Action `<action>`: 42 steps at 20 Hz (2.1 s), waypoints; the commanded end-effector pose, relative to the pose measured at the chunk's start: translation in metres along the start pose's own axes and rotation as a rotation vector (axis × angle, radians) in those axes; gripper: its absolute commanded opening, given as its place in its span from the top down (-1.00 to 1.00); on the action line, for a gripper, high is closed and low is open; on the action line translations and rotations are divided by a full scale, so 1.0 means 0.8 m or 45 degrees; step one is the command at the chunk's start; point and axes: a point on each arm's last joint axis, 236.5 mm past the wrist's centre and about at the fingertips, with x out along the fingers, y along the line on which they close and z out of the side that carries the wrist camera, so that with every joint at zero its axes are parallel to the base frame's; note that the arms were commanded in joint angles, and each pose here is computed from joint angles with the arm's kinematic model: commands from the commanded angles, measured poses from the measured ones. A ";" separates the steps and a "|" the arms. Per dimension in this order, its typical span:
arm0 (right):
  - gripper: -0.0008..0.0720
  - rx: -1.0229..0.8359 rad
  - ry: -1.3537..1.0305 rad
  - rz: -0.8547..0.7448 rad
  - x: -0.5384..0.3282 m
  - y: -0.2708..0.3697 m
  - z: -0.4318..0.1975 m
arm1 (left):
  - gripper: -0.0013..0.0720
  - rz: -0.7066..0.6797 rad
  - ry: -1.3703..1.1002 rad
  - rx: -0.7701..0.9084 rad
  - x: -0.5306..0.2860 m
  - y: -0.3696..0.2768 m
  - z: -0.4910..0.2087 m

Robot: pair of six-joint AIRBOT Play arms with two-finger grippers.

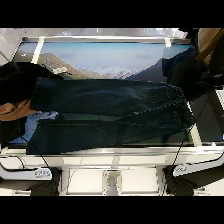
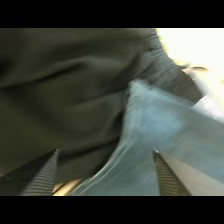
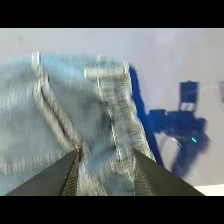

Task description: Fold the clothes and pants, and hang the long-sleeved shirts on hangers.

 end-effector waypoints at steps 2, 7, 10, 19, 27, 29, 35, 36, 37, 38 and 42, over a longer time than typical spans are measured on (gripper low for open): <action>0.00 -0.005 0.072 -0.073 -0.104 -0.023 -0.071 | -0.61 0.358 0.159 -0.112 -0.106 0.148 -0.113; 0.00 0.161 0.180 -0.065 -0.103 -0.049 -0.215 | -0.61 0.412 0.255 -0.609 -0.123 0.214 -0.299; -0.03 0.304 0.266 -0.029 -0.076 -0.057 -0.280 | -0.61 0.186 0.283 -0.827 -0.081 0.181 -0.325; -0.02 0.386 0.190 0.243 -0.064 0.001 -0.262 | -0.62 -0.144 0.756 -0.471 0.056 0.056 -0.339; -0.02 0.391 0.300 0.349 -0.075 0.028 -0.282 | -0.62 -0.151 0.807 -0.338 0.122 0.002 -0.283; -0.02 0.391 0.297 0.346 -0.074 0.027 -0.281 | -0.62 -0.232 0.800 -0.289 0.122 -0.017 -0.277; -0.01 0.413 0.294 0.339 -0.074 0.026 -0.280 | -0.62 -0.312 0.992 -0.139 0.104 -0.018 -0.318; -0.01 0.422 0.291 0.336 -0.073 0.025 -0.279 | -0.62 -0.325 0.994 -0.124 0.105 -0.019 -0.318; -0.01 0.431 0.290 0.334 -0.073 0.025 -0.279 | -0.62 -0.335 0.995 -0.108 0.105 -0.023 -0.319; -0.01 0.440 0.291 0.334 -0.073 0.025 -0.279 | -0.62 -0.340 0.997 -0.093 0.107 -0.024 -0.320; -0.02 0.487 0.317 0.342 -0.075 0.029 -0.282 | 0.37 -0.350 1.011 -0.064 0.108 -0.025 -0.325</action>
